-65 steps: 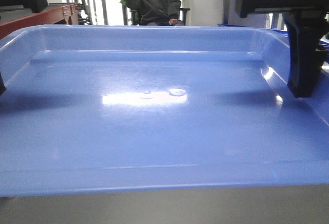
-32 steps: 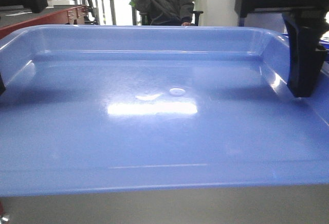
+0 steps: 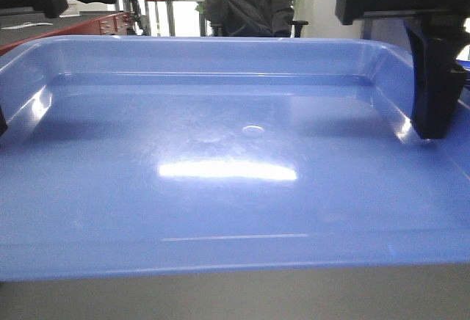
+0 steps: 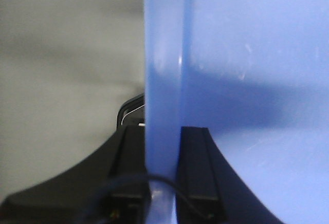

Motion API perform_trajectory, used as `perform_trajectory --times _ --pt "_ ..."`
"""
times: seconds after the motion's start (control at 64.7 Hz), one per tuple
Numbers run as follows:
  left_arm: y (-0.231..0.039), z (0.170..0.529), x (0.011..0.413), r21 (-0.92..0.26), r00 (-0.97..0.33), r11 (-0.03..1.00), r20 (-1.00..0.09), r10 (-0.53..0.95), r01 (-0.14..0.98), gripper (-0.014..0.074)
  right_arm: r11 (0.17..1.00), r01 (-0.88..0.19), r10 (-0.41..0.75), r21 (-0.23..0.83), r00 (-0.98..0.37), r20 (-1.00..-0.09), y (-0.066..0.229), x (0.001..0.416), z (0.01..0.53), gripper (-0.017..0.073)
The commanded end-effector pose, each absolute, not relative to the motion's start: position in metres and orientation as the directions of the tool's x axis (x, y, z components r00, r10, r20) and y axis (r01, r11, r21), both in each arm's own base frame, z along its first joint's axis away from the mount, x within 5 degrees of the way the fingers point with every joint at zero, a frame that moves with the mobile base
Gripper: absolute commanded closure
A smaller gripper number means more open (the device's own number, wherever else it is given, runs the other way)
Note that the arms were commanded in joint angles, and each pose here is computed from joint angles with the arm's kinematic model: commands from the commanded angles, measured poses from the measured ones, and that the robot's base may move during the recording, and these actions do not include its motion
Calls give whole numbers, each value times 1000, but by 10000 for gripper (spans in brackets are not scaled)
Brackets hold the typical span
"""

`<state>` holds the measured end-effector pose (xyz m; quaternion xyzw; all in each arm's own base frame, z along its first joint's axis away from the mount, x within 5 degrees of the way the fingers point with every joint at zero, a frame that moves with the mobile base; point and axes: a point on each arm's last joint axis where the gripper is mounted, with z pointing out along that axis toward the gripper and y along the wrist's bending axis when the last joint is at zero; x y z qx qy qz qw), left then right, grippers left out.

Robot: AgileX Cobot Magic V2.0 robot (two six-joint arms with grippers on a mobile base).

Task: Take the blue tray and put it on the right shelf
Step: 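Hold the tray level with both grippers while the base drives to the shelf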

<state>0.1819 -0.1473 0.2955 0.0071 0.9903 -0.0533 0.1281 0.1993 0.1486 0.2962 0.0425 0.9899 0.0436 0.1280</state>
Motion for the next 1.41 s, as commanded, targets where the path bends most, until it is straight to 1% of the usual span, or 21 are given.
perform_trajectory --times 0.0,1.392 --pt "-157 310 180 -217 -956 976 -289 -46 19 642 968 57 135 244 -939 -317 157 199 317 337" --pt "-156 310 179 -205 -960 979 -277 -43 15 642 968 57 135 244 -939 -317 157 199 317 337"
